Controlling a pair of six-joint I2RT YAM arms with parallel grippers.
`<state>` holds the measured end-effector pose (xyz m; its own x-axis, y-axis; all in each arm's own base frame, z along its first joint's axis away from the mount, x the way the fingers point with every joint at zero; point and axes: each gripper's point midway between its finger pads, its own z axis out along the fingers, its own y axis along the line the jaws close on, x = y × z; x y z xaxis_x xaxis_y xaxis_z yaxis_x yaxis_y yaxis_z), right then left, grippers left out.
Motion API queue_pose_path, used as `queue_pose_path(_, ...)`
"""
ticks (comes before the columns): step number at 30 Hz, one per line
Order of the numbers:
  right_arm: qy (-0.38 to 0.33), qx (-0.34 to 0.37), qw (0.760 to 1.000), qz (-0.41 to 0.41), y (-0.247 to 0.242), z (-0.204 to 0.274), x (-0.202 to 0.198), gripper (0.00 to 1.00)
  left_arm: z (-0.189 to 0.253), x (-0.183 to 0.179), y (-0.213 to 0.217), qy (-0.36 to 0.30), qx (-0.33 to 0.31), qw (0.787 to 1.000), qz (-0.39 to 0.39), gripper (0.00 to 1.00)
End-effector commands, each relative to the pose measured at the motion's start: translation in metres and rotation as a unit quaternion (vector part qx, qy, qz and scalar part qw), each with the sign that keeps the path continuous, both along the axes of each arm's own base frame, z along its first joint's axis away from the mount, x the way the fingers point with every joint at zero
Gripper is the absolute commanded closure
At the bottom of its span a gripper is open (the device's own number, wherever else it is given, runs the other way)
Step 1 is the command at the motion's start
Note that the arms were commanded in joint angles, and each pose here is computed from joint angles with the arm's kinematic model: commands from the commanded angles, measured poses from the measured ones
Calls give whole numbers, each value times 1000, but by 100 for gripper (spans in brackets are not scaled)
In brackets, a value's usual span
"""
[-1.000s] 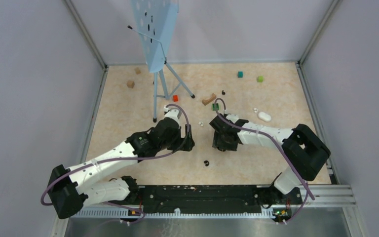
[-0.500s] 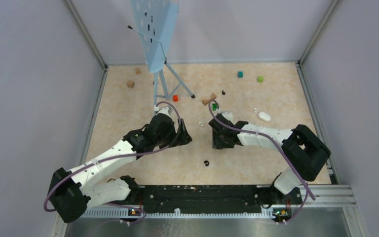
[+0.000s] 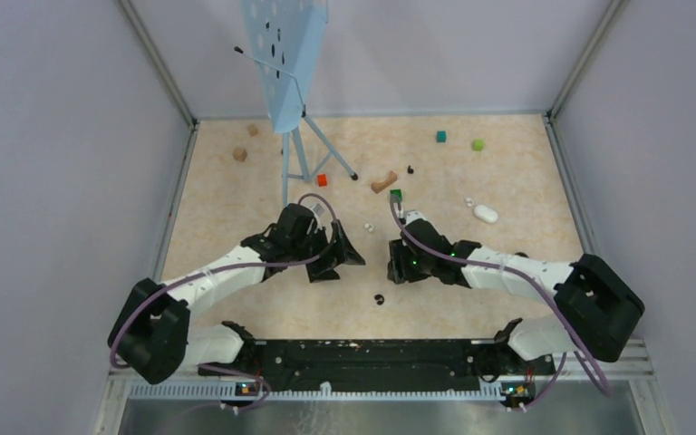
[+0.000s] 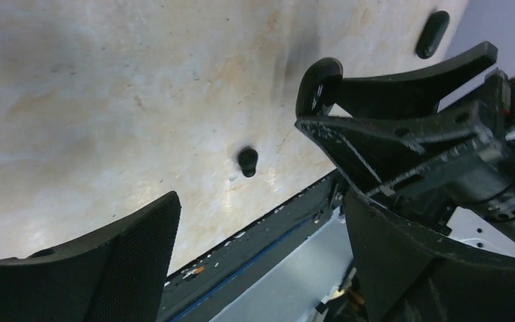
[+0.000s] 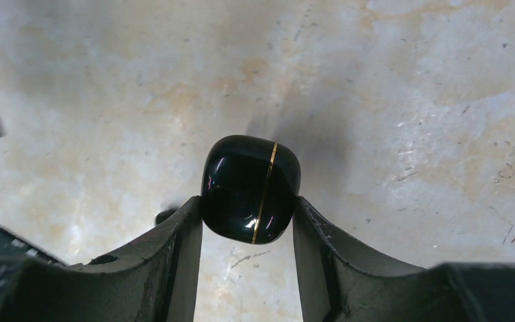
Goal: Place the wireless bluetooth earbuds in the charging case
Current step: Pass from the right arm to the left
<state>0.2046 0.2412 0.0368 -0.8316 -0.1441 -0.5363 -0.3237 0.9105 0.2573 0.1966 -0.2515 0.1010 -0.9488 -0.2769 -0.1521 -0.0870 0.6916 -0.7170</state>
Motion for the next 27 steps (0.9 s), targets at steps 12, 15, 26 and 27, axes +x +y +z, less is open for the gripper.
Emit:
queue_pose_path(12, -76, 120, 984, 105, 35, 62, -23, 62, 18, 23, -58, 36, -185, 981, -38, 17)
queue_pose_path(15, -76, 125, 984, 106, 35, 64, -25, 62, 22, 22, -64, 44, -210, 976, -46, 27)
queue_pose_path(26, -70, 145, 982, 99, 38, 66, -29, 63, 19, 4, -90, 52, -222, 967, -116, 37)
queue_pose_path(27, -71, 144, 982, 98, 38, 65, -28, 63, 19, 3, -92, 54, -225, 966, -119, 40)
